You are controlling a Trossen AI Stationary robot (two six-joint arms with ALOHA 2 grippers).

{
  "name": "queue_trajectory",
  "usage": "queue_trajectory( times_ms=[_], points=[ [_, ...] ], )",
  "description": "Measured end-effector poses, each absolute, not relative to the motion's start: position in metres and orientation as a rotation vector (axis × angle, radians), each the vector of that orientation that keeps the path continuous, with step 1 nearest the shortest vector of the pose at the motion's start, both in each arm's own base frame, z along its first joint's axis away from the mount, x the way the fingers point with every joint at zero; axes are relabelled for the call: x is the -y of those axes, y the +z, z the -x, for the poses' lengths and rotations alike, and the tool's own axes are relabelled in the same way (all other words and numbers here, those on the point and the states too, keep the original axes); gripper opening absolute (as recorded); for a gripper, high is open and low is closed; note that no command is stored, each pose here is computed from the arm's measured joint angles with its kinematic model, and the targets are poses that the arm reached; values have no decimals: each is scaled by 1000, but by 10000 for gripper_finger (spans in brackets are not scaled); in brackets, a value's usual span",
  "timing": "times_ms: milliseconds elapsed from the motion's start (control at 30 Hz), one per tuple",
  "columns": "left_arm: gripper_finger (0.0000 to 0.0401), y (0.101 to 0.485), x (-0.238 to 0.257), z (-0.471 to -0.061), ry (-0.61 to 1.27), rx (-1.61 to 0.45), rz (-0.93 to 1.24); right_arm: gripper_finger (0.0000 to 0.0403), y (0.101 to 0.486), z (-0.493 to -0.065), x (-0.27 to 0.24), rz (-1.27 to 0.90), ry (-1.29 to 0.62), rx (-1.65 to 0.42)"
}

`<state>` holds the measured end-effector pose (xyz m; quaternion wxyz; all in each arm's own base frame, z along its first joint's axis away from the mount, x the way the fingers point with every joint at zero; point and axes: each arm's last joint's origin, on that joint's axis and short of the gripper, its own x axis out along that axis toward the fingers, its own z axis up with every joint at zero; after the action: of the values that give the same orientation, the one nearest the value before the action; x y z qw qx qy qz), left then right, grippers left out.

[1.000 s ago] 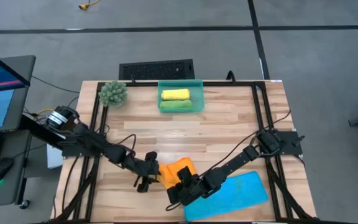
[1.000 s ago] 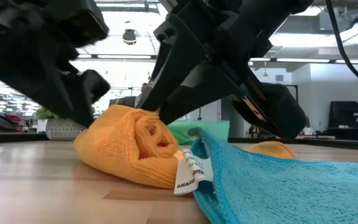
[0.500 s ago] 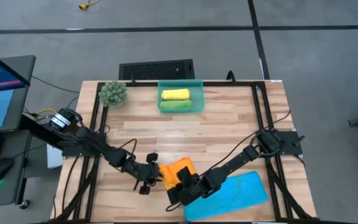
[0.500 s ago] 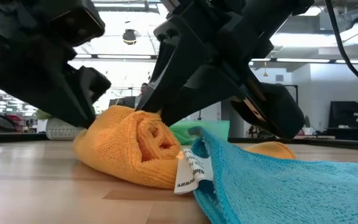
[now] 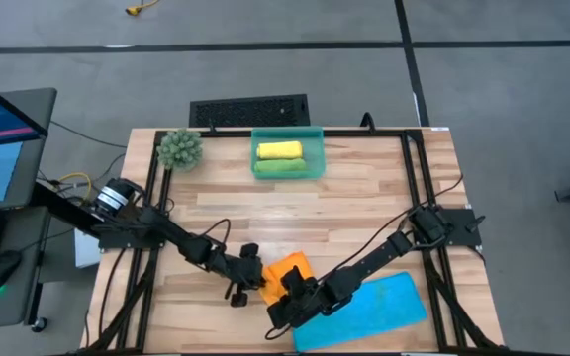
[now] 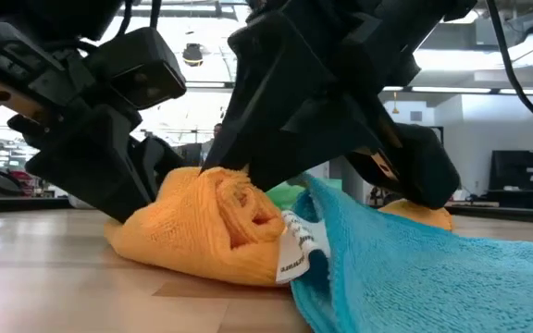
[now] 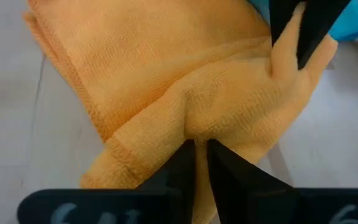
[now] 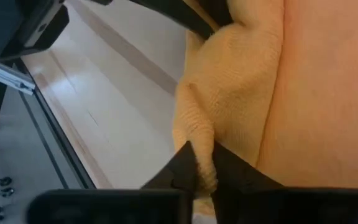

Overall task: Roll microfiber towels into tight, uniform cylinder then place into a basket
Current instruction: Roll the orange towel

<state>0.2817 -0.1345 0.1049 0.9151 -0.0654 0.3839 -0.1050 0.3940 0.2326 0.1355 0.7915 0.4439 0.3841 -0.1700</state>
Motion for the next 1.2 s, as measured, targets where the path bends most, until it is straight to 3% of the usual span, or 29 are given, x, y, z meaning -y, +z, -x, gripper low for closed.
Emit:
queue_trajectory(
  times_ms=[300,433,700,833,1000,1200],
  points=[
    [31,104,135,-282,-204,-821,127,178,135,-398,-225,-939,-357,-840],
    [31,101,133,-279,-134,-868,149,213,149,-398,-215,-914,-365,-838],
    [31,99,132,-276,-57,-900,227,225,188,-375,-196,-836,-541,-823],
    [31,98,132,-276,-45,-900,235,223,186,-364,-193,-887,-644,-901],
    [31,98,132,-276,-50,-895,244,223,180,-363,-206,-956,-585,-982],
    [31,98,132,-276,-17,-899,307,223,178,-362,-213,-884,-511,-1003]
  ],
)
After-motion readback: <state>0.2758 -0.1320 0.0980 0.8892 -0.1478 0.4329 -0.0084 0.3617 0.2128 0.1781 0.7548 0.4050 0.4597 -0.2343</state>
